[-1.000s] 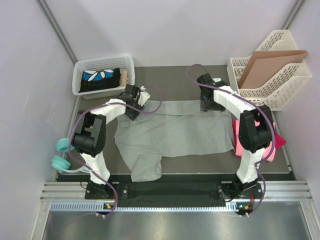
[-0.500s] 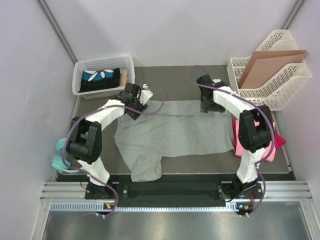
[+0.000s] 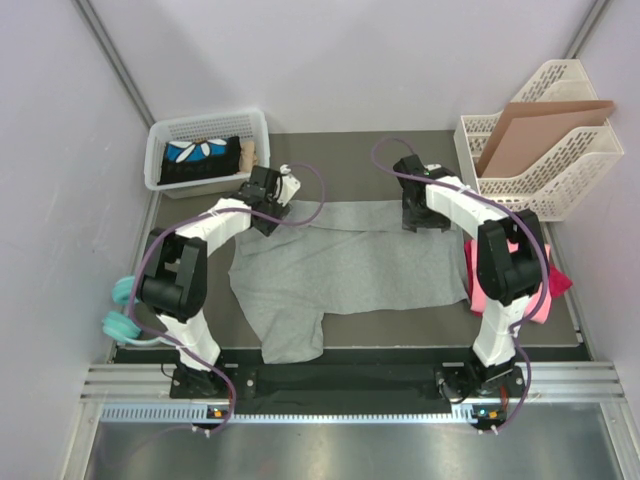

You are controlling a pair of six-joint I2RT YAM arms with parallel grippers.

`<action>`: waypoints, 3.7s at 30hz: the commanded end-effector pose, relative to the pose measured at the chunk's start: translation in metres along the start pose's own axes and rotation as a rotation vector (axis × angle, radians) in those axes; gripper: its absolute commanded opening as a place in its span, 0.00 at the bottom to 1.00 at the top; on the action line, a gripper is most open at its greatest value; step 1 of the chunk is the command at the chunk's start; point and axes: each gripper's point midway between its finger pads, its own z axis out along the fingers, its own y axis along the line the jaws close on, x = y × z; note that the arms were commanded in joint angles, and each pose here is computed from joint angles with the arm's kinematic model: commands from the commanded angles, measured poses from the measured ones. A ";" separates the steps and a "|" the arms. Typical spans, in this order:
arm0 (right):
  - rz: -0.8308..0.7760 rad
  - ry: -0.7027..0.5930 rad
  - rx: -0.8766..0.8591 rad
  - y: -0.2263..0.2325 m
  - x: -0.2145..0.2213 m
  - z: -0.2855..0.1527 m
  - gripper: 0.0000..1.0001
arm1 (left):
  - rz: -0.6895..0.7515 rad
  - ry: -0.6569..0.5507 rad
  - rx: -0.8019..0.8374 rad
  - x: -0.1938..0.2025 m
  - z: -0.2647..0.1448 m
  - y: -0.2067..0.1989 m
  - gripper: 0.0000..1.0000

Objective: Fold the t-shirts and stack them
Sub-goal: Fold the tshirt

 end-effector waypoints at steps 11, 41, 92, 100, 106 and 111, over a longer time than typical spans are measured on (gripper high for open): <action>0.028 -0.058 -0.021 0.006 -0.018 -0.015 0.68 | 0.057 -0.002 0.098 0.003 -0.012 -0.021 0.61; 0.038 -0.070 -0.025 0.004 -0.026 -0.024 0.65 | 0.211 -0.021 0.320 0.031 -0.077 -0.085 0.63; 0.244 0.045 -0.131 -0.038 0.159 -0.089 0.81 | 0.733 0.256 0.669 0.181 -0.206 -0.189 0.82; 0.257 0.044 -0.128 -0.043 0.164 -0.090 0.81 | 0.848 0.250 0.560 0.182 -0.181 -0.189 0.78; 0.263 0.052 -0.129 -0.043 0.168 -0.088 0.81 | 0.903 0.170 0.517 0.167 -0.169 -0.211 0.76; 0.270 0.049 -0.134 -0.042 0.168 -0.089 0.80 | 0.914 0.198 0.571 0.171 -0.166 -0.225 0.74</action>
